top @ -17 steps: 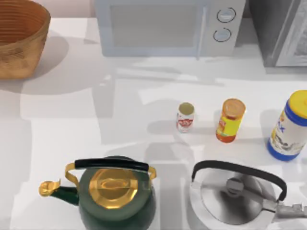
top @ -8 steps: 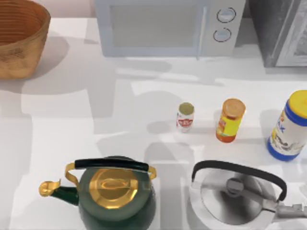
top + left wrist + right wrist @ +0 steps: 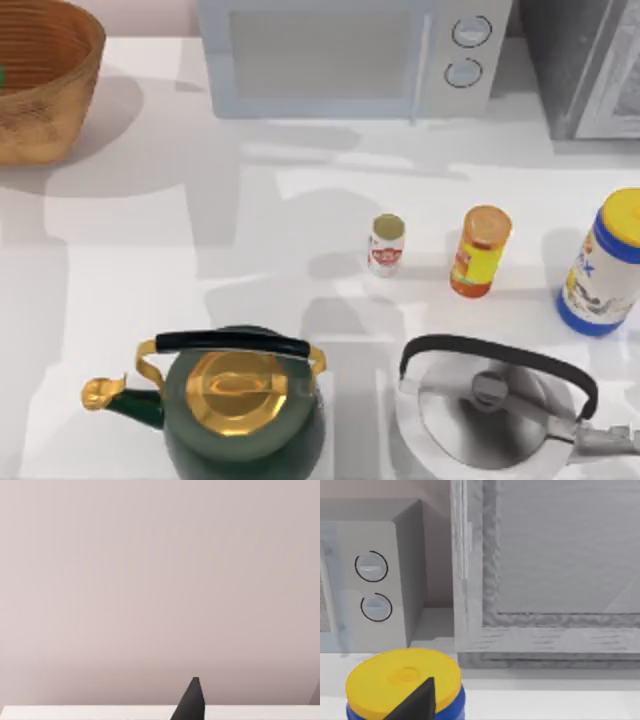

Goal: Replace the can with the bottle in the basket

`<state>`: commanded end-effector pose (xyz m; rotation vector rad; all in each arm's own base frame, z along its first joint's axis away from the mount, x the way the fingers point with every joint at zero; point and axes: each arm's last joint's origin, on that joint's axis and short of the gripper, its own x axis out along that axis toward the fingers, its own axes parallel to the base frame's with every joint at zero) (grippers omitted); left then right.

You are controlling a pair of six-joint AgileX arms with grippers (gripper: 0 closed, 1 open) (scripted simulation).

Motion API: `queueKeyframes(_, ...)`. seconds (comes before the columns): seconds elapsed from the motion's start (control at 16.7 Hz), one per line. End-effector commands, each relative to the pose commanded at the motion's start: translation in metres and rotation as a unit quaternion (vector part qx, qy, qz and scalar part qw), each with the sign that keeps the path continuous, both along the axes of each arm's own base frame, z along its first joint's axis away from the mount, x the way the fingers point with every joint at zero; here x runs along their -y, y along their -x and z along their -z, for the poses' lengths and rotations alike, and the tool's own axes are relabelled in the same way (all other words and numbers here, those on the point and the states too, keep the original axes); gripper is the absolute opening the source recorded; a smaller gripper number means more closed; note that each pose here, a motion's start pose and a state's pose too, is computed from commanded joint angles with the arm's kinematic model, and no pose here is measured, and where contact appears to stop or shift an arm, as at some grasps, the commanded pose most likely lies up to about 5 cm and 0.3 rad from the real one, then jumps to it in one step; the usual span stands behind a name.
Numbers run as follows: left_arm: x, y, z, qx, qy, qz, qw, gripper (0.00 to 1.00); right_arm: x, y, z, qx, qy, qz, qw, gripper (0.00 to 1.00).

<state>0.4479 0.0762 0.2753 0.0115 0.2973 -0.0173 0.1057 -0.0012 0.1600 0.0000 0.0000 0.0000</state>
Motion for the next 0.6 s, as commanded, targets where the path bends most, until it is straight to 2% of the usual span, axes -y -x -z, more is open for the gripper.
queueKeyframes(0.24, 0.0000, 0.0000, 0.0000, 0.000, 0.000, 0.000, 1.000, 0.98, 0.0000, 0.0000, 0.0000, 0.000, 0.000, 0.000, 1.000, 1.00)
queueKeyframes(0.6, 0.0000, 0.0000, 0.0000, 0.000, 0.000, 0.000, 1.000, 1.00, 0.0000, 0.0000, 0.0000, 0.000, 0.000, 0.000, 1.000, 1.00)
